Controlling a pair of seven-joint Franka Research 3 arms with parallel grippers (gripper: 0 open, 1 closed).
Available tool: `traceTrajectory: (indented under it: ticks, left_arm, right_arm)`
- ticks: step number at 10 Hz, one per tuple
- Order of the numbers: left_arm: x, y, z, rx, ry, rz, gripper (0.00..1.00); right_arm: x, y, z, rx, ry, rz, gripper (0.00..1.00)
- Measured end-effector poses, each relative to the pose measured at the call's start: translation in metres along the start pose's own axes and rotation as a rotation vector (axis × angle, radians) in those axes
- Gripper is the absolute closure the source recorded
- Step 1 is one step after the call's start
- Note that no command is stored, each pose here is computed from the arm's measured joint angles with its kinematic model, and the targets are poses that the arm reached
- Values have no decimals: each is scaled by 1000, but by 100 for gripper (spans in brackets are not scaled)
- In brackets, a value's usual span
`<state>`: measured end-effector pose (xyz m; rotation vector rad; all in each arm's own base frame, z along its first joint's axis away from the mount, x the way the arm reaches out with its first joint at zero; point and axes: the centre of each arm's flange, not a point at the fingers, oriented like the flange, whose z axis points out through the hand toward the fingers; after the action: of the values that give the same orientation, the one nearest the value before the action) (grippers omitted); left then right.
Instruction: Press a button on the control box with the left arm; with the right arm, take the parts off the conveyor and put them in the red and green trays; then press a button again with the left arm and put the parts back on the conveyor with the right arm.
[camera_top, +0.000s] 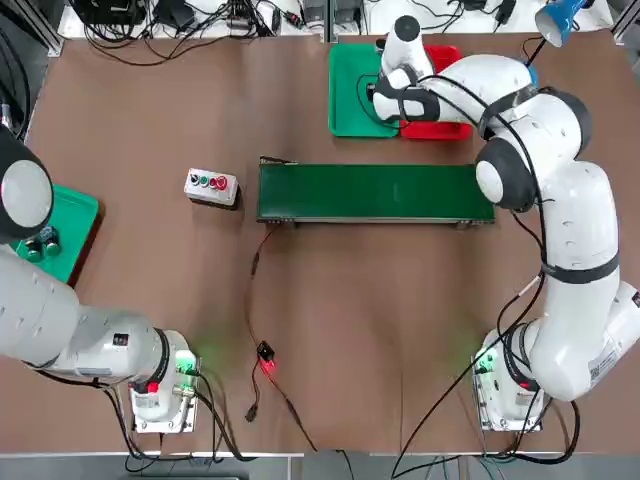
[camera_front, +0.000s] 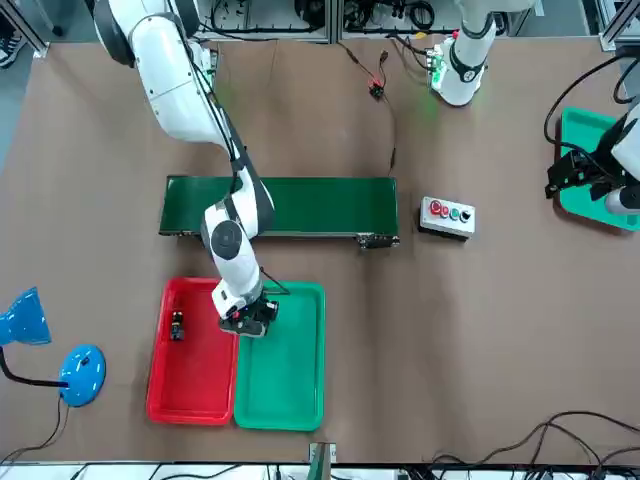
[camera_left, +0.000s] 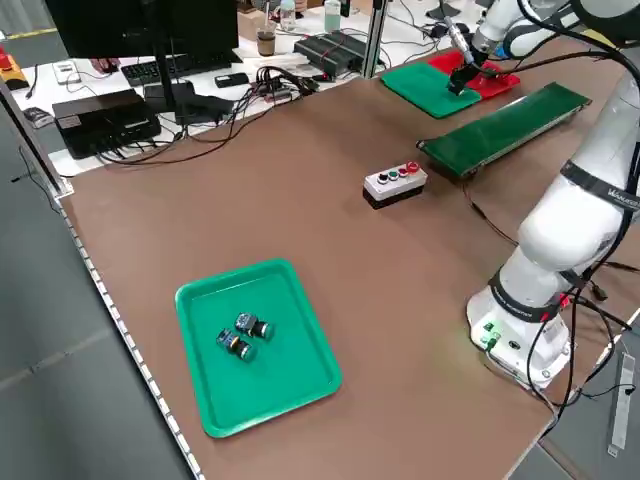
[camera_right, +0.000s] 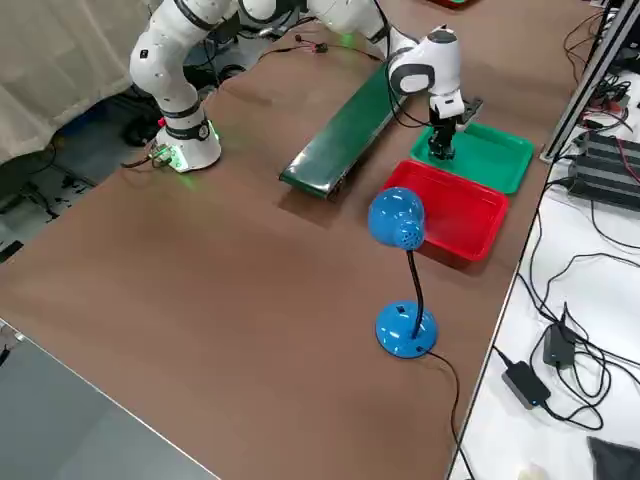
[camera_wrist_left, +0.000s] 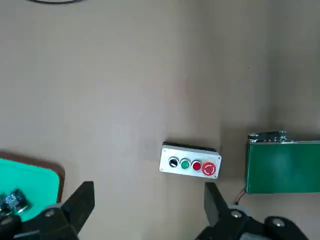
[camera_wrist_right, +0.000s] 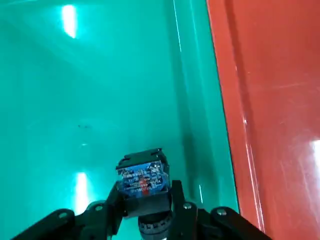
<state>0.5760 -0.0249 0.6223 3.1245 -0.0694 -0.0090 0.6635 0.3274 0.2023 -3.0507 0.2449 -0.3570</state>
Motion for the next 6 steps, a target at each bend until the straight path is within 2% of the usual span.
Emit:
traceTrajectory:
  ticks: [4,6]
  left_arm:
    - [0,0,1,0,-2,-1,3]
    - [0,1,4,0,-8,-1,3]
  right_arm:
    - [5,3,8,3,11,7,58]
    - [4,4,12,5,14,6,52]
